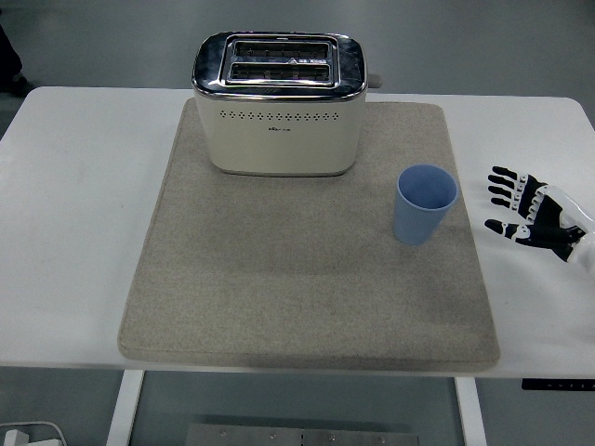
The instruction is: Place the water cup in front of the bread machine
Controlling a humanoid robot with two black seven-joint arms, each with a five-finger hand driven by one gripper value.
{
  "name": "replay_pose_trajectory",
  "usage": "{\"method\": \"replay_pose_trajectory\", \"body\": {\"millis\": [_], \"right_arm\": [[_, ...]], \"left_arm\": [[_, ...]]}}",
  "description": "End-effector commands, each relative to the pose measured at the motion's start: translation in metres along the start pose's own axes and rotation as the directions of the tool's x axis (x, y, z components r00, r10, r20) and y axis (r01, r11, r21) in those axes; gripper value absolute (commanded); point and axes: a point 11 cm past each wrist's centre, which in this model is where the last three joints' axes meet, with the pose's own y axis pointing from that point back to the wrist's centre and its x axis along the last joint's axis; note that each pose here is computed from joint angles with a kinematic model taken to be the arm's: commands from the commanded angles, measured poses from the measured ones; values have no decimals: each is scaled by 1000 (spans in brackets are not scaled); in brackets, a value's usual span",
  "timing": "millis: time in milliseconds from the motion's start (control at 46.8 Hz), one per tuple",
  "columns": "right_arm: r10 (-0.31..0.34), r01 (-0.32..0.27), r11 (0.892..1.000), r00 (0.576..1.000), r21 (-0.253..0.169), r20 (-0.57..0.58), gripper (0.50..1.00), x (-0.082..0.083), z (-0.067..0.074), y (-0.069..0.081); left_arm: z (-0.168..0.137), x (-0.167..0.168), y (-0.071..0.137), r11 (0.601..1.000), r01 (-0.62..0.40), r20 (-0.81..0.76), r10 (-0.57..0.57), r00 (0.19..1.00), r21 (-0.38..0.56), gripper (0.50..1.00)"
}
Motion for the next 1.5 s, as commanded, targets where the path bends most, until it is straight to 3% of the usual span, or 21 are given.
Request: {"method": "replay_pose_trajectory", "body": {"millis": [0, 299, 491, 684, 1026, 1154, 1474], "right_arm": [[8, -8, 1000, 1000, -4, -28, 921, -1, 1, 0], [-4, 4, 1000, 1000, 4, -16, 921, -10, 2, -4], [-23, 24, 999, 999, 21, -30, 921, -13, -5, -10], [-59, 60, 997, 998, 40, -23, 921, -31, -6, -21], [-66, 68, 997, 997, 45, -31, 921, -32, -8, -23], [-88, 88, 994, 996, 62, -8, 921, -47, -8, -31], [-111, 111, 989, 994, 102, -10, 921, -54, -23, -46]], "left_arm": [[0, 0, 0, 1000, 0, 0, 0, 1000, -1, 1000], [0, 0, 0, 1000, 0, 0, 0, 1000, -1, 1000], [0, 0, 0, 1000, 0, 0, 0, 1000, -1, 1000], [0, 0, 0, 1000, 0, 0, 0, 1000, -1, 1000], [0, 0, 0, 1000, 0, 1, 0, 1000, 0, 1000], [-1, 0, 0, 1000, 0, -1, 0, 1000, 1, 1000], [0, 0, 0, 1000, 0, 0, 0, 1000, -1, 1000]]}}
